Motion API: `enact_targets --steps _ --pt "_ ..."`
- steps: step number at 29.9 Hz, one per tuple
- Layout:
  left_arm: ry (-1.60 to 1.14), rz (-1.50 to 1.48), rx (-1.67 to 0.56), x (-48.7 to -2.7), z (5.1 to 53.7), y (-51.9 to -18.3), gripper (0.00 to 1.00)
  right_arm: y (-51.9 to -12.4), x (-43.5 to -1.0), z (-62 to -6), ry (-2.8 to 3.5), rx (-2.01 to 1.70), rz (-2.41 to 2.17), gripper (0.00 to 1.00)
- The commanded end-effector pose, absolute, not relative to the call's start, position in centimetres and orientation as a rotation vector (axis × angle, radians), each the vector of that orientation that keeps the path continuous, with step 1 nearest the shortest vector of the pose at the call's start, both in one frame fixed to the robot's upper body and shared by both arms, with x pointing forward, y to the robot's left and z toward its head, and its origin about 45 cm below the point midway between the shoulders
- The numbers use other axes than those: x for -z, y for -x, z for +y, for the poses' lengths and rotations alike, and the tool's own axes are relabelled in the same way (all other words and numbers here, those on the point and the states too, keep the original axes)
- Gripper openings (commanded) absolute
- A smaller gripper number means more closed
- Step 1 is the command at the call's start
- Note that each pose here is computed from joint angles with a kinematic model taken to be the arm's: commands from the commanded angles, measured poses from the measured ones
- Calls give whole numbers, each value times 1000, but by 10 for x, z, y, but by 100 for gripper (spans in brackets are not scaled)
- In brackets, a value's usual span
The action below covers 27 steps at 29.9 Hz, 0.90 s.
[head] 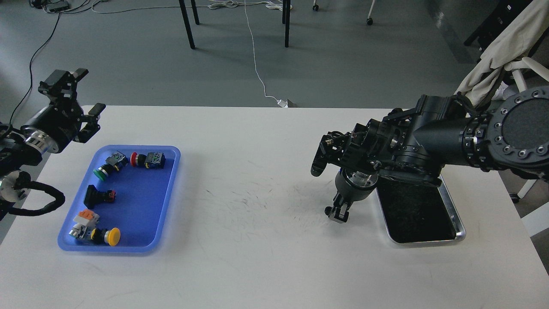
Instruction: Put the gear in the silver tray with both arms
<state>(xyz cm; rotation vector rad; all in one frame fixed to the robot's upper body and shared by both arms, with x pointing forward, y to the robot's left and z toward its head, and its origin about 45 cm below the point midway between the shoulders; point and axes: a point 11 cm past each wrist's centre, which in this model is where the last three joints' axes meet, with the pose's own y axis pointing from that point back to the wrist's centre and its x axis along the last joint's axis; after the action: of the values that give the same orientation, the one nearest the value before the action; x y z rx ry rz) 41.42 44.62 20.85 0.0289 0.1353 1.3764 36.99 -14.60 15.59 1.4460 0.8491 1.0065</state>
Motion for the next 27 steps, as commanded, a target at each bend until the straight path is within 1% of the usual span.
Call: enact_targets --steps 1,12,13,14,18,20,25,27 --pt "-32 137 -1378 -207 447 -413 98 -371 -157 -145 -1447 -1009 846 47" --pt "-33 135 -1380 -208 449 -413 98 -371 -157 -146 -1447 -1008 841 46" --pt "-33 135 -1380 -208 449 -413 98 -372 -157 -145 -1448 -1010 841 45" --pt "-33 135 -1380 -208 449 -413 98 -372 -158 -145 -1449 -1011 841 40" --pt "-33 135 -1380 -208 449 -413 98 -372 -158 -145 -1448 -1012 840 35" --pt "-33 135 -1380 -208 449 -413 98 -372 -158 -145 -1448 -1012 840 29" --pt "-34 135 -1382 -208 449 -413 98 -374 -158 -145 -1447 -1014 830 27" --pt "-34 135 -1382 -208 449 -413 98 -375 -158 -146 -1445 -1013 828 22"
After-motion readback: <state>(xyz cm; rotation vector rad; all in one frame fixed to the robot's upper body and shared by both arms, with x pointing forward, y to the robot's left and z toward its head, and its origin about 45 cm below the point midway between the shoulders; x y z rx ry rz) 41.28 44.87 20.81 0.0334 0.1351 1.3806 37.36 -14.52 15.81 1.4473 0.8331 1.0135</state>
